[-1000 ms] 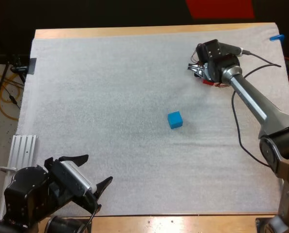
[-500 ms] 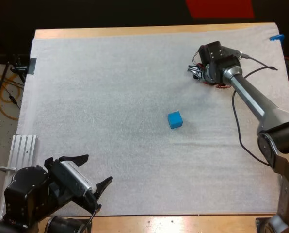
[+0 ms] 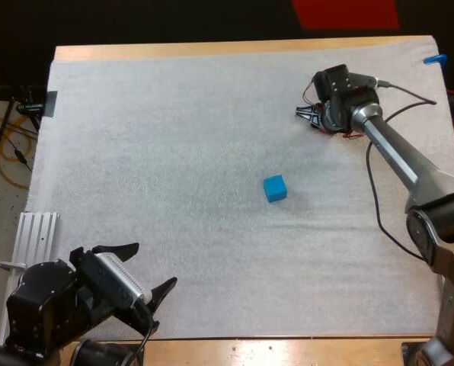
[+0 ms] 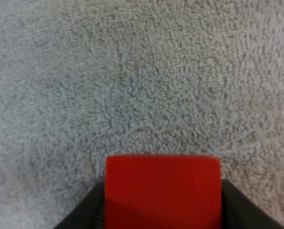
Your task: Stack red cube on blue cube
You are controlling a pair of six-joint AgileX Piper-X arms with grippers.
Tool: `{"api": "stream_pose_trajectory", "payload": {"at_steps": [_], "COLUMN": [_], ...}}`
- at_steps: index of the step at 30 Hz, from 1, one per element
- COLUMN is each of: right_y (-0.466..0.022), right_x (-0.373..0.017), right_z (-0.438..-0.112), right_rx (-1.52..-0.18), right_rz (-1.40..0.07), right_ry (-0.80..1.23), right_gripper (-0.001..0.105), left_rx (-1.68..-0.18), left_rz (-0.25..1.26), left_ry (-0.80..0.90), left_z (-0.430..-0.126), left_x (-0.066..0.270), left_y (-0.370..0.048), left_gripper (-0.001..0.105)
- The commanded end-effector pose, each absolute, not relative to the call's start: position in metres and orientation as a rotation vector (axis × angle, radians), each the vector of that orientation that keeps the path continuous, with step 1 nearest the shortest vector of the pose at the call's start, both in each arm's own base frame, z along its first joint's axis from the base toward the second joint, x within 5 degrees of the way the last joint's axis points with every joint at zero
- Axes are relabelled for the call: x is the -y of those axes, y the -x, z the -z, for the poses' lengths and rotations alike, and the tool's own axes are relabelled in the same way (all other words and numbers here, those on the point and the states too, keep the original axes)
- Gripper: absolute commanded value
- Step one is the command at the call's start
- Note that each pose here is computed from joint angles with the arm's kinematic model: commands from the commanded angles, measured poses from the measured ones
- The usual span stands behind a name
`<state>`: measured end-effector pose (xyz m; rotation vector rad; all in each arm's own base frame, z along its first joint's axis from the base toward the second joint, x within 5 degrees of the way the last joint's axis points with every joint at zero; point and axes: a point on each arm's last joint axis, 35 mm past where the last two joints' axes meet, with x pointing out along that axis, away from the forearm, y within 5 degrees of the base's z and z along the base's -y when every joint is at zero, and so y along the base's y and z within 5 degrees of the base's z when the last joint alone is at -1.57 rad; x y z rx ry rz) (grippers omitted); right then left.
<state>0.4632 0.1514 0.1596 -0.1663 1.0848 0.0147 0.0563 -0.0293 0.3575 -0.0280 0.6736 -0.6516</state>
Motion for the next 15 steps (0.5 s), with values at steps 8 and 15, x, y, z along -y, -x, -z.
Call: {"api": "stream_pose_trajectory", "payload": {"at_steps": [8, 15], "right_y": [-0.441, -0.406], "right_x": [-0.143, -0.139], "right_z": [-0.264, -0.331], "right_rx": [-0.912, -0.827], "right_rz": [-0.149, -0.234], "right_ry": [0.343, 0.317], "right_gripper": [0.033, 0.033], "left_rx": [-0.662, -0.662], "left_rz": [0.665, 0.665], "left_ry": [0.024, 0.024], "left_z": [-0.360, -0.360], "left_x": [0.030, 0.030], "left_y": [-0.056, -0.056], "left_gripper": [0.075, 0.075]}}
